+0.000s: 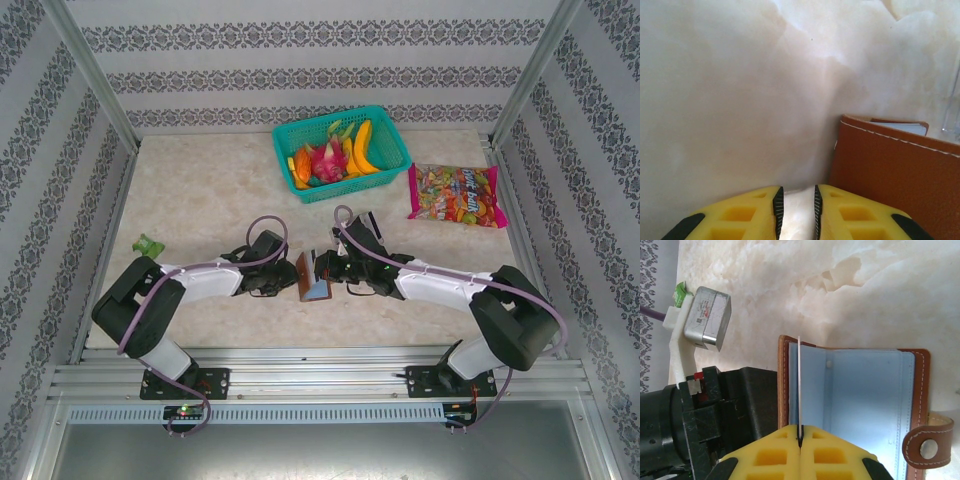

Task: Put the credit cards into the card holder
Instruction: Open the card holder at the center of the table.

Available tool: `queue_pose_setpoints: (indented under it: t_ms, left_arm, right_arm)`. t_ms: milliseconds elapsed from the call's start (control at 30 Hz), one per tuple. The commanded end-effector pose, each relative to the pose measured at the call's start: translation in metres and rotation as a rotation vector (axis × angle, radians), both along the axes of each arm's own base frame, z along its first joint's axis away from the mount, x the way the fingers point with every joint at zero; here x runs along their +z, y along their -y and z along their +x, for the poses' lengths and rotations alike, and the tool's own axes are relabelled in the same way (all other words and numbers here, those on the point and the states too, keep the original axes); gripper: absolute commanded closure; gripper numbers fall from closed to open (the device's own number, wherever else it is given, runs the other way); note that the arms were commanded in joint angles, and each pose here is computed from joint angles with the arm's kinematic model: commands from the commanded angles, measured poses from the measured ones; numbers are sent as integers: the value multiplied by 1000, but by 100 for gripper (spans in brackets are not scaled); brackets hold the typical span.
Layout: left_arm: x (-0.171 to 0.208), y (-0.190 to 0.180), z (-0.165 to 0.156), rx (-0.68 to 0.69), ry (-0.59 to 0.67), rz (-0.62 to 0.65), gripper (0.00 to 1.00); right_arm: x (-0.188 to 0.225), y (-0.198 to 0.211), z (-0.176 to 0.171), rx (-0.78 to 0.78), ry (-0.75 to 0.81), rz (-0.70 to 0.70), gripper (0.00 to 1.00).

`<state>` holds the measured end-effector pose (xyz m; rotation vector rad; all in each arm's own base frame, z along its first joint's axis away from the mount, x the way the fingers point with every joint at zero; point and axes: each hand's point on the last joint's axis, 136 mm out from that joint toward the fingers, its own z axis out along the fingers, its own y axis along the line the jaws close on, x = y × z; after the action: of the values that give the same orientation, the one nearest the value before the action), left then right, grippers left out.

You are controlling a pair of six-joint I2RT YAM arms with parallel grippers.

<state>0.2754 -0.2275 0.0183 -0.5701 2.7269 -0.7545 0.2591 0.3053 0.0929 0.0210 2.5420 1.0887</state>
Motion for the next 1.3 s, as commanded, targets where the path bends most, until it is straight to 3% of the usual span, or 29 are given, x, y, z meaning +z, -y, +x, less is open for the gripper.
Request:
queue_pose_setpoints:
  t_ms: [0,267,367,500,633,767,967,1267]
  left_arm:
    - [4,28,1,-42,30,-127,69]
    - [13,-5,-7,15,60,-48,56]
    - [21,-14,-4,59,78,-93,44]
    - [43,-25,1,103,114,-140,21]
    - [67,-35,5,151,167,-199,10]
    - [72,-39,3,161,158,-229,6]
    - [54,-56,-5,192,95,-162,7]
    - [61,-68,12,224,64,-180,7]
  right_arm:
    - [3,-14,2,29,-16,50,100]
    - [1,-26,4,36,-31,37,100]
    - [-3,-29,4,41,-36,-5,100]
    - [-15,-30,3,42,-64,-86,100]
    - [-15,-38,-2,77,-35,-160,100]
    - [-13,-49,-2,93,-32,-139,100]
    - [1,-66,3,110,-14,-36,100]
    - [5,-76,2,138,-1,-19,100]
